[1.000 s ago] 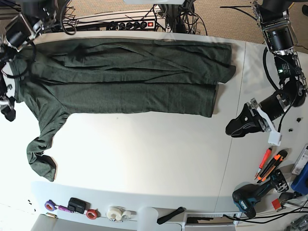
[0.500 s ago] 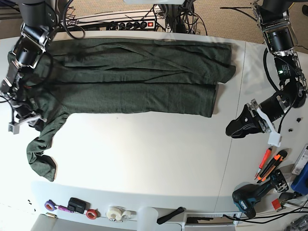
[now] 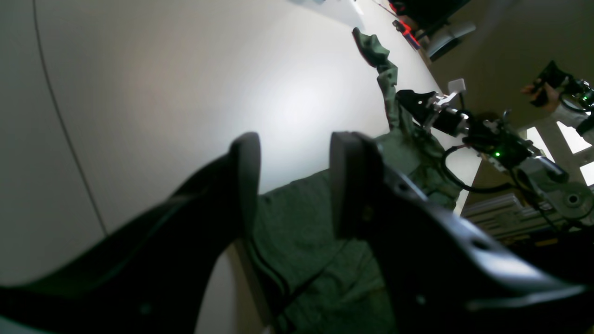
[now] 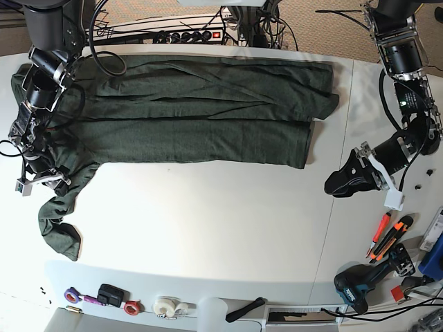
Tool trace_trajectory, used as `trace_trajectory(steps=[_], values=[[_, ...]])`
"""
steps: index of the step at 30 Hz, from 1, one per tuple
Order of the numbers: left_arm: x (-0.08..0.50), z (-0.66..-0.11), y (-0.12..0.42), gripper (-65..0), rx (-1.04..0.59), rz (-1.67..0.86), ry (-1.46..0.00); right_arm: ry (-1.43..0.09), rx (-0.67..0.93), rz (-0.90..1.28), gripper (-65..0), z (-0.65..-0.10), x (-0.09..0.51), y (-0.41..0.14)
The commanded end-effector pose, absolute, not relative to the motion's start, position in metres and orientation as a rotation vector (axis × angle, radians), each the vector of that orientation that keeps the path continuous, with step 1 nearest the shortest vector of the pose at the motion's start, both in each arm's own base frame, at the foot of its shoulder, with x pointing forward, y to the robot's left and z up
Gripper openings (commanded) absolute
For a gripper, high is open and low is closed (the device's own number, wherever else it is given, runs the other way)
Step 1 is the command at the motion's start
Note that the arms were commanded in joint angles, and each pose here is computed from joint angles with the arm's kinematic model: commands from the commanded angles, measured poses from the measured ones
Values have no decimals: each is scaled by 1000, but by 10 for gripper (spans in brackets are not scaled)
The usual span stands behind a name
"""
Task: Layout the t-shirt on the table in an organized manner, then fold the t-shirt properly
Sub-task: 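Lift the hanging sleeve with the right gripper and lay it onto the shirt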
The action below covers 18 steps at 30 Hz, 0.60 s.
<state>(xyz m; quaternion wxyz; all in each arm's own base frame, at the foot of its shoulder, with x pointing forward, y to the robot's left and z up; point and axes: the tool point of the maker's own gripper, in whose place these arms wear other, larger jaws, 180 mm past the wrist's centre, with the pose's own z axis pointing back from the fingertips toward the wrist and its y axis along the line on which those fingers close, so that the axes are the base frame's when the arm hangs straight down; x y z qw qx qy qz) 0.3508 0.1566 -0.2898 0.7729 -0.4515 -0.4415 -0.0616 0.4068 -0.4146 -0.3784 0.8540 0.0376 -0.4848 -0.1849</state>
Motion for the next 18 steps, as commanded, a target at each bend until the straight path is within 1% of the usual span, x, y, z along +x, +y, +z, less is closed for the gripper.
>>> trace_trajectory(steps=[1,3,5,6,7,9,10,13,16,18], values=[[359,-271,162,-395,-979,-148,-1018,-1038,70,-396,-341,-367,413,-421],[359,-272,162,-395,-977,-149,-1017,-1034,88,-396,-370,-372,414,-412],[359,-272,162,-395,-977,-149,-1017,-1029,108,-397,-377,-377,417,-402],[359,-272,162,-395,-977,-149,-1017,-1027,117,-396,-391,-379,418,-397],[359,-272,162,-395,-977,-149,-1017,-1025,124,-396,-437,-381,419,-393],[359,-272,162,-397,-977,-149,-1017,-1026,136,-387,-581,-381,420,-389],[359,-272,162,-397,-976,-149,-1016,-1028,139,-382,-641,-381,420,-389],[359,-276,163,-403,-957,-154,-1006,-1046,162,-355,-650,-373,420,-391],[361,-278,166,-435,-931,-150,-1012,-1098,260,-317,-650,-350,419,-387],[363,-279,168,-442,-909,-144,-1023,-1124,281,-345,-650,-335,412,-395]])
